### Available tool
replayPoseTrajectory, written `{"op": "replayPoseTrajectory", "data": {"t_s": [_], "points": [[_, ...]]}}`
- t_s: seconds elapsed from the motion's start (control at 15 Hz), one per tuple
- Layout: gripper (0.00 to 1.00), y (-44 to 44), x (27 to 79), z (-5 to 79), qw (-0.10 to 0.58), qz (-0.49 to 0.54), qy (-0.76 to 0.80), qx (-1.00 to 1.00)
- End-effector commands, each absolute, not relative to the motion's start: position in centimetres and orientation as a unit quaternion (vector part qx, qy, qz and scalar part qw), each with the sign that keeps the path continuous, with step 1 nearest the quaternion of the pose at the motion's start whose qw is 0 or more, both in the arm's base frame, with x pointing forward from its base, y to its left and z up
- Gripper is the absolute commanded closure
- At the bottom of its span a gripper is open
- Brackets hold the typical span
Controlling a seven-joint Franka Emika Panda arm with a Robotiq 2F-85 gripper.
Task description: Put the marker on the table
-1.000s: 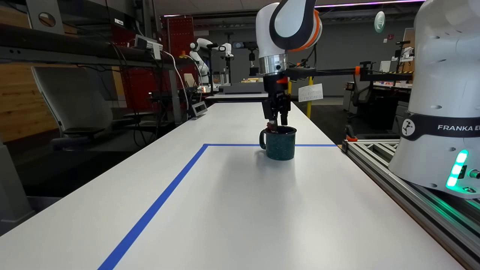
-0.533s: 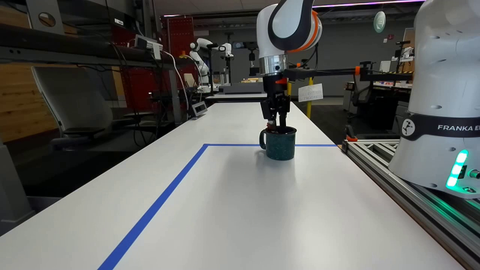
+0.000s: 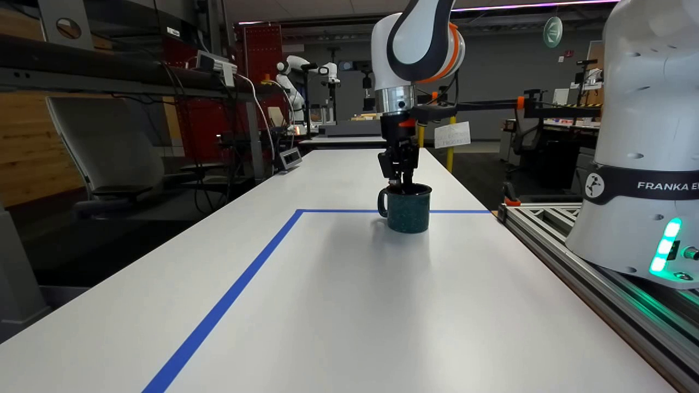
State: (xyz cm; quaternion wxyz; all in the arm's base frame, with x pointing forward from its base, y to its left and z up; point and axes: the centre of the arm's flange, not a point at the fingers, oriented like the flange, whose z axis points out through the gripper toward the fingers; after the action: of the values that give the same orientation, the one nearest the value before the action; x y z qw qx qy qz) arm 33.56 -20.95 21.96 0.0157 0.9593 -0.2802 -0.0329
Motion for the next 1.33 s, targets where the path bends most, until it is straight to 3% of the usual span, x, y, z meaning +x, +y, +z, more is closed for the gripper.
{"op": "replayPoseTrajectory", "data": {"t_s": [0.0, 0.13, 0.27, 0.47, 0.53, 1.27], "points": [[0.58, -21.2, 34.1, 21.1, 0.008, -0.032, -0.262, 0.965], [0.6, -21.1, 34.1, 20.9, 0.007, -0.033, -0.253, 0.967], [0.85, -21.0, 34.0, 20.7, 0.006, -0.034, -0.245, 0.969], [1.0, -20.8, 33.8, 21.3, 0.003, -0.033, -0.24, 0.97], [0.95, -20.7, 33.7, 21.6, 0.003, -0.035, -0.238, 0.971], [0.95, -18.6, 33.4, 29.3, 0.013, -0.048, -0.226, 0.973]]}}
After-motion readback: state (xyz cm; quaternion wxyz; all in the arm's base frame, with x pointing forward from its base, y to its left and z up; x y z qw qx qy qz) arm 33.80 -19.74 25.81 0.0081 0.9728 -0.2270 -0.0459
